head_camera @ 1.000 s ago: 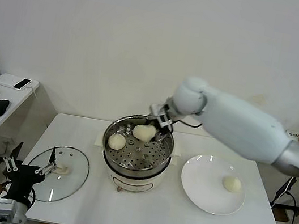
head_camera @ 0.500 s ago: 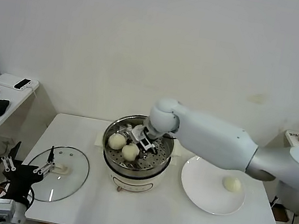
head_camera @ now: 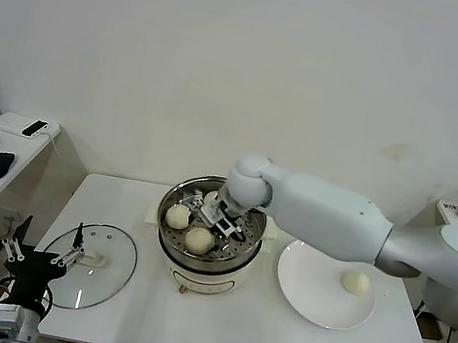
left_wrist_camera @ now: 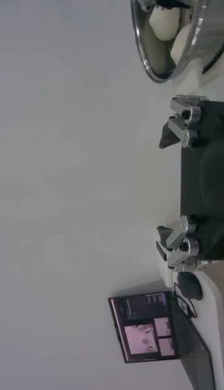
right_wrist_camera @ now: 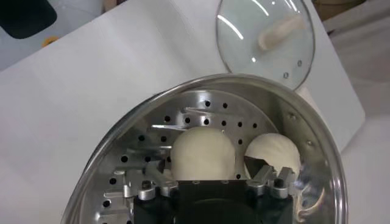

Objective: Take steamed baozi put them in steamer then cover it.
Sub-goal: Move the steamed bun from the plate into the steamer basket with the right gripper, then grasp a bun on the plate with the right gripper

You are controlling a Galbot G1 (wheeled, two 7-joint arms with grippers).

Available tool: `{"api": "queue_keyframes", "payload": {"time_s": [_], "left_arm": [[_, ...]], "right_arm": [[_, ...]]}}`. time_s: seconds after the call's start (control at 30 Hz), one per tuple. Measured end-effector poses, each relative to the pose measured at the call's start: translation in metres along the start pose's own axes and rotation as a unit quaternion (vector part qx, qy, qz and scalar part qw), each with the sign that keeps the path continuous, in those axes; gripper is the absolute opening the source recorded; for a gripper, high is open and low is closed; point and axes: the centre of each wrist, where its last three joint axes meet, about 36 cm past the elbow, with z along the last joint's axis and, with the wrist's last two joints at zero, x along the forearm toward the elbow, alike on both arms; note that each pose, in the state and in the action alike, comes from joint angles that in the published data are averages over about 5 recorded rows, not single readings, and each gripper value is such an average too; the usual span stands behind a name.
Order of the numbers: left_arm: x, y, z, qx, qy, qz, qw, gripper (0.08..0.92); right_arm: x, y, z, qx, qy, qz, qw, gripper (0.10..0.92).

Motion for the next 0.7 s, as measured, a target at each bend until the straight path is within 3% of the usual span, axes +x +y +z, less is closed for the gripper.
{"api": "queue_keyframes", "payload": {"time_s": [0.33,0.5,0.7], "left_arm": [[-0.002,-0.004,-0.001,-0.003,-0.004,0.015,1.0,0.823],[-0.004,-0.007,-0.002,-0.002,-0.008,0.024,1.0,0.823],[-0.005,-0.012,0.0,-0.003,-0.007,0.038,0.999,0.823]], "right_arm": [[0.078,0.045,0.056,-0.127,0.03,0.033,0.991,0.823],[0.105,0.101,0.089,-0.206,0.055,0.042,0.976,0.823],[0.106,0.187,0.126,-0.287,0.087,0.03,0.954,0.823]]}}
